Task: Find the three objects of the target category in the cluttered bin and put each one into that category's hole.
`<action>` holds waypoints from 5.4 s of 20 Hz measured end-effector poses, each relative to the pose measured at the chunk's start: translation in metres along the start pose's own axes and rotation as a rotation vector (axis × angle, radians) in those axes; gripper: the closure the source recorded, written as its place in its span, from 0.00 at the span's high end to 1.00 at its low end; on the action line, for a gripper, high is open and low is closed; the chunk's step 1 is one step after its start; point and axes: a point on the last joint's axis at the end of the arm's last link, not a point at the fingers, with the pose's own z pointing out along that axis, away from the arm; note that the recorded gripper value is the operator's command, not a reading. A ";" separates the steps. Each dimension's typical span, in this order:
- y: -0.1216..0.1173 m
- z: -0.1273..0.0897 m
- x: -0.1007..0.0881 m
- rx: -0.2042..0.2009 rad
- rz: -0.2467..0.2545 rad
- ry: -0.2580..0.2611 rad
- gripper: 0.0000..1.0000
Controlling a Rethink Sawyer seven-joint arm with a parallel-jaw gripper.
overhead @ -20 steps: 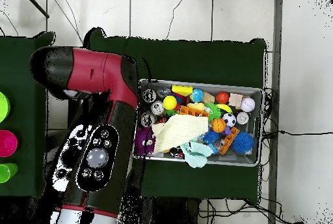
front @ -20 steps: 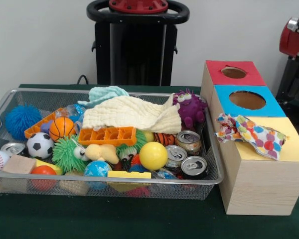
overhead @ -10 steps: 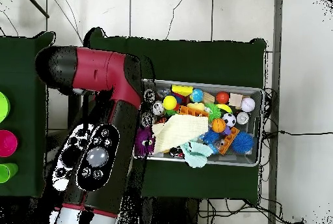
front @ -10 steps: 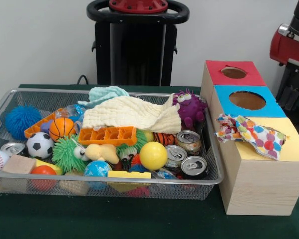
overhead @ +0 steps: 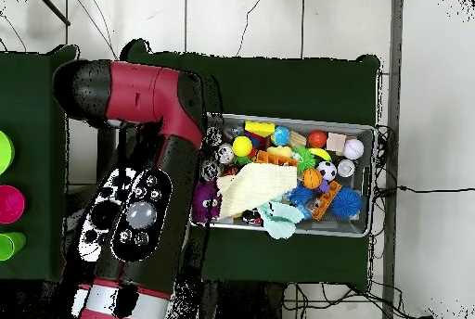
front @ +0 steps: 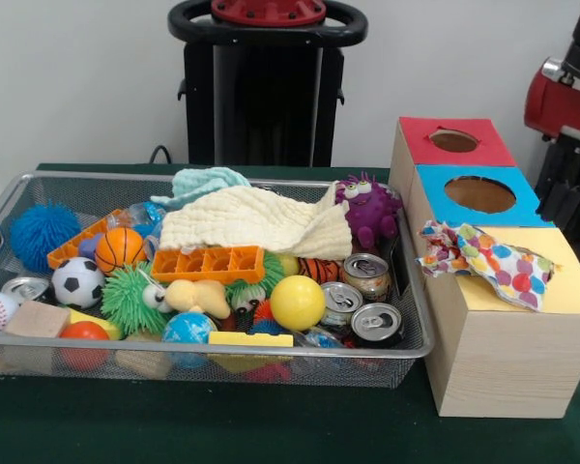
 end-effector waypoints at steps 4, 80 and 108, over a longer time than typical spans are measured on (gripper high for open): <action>-0.003 0.017 -0.017 -0.016 0.012 -0.047 0.00; -0.019 0.091 0.011 -0.033 0.033 -0.070 0.00; -0.008 0.080 0.023 -0.061 0.024 -0.058 0.00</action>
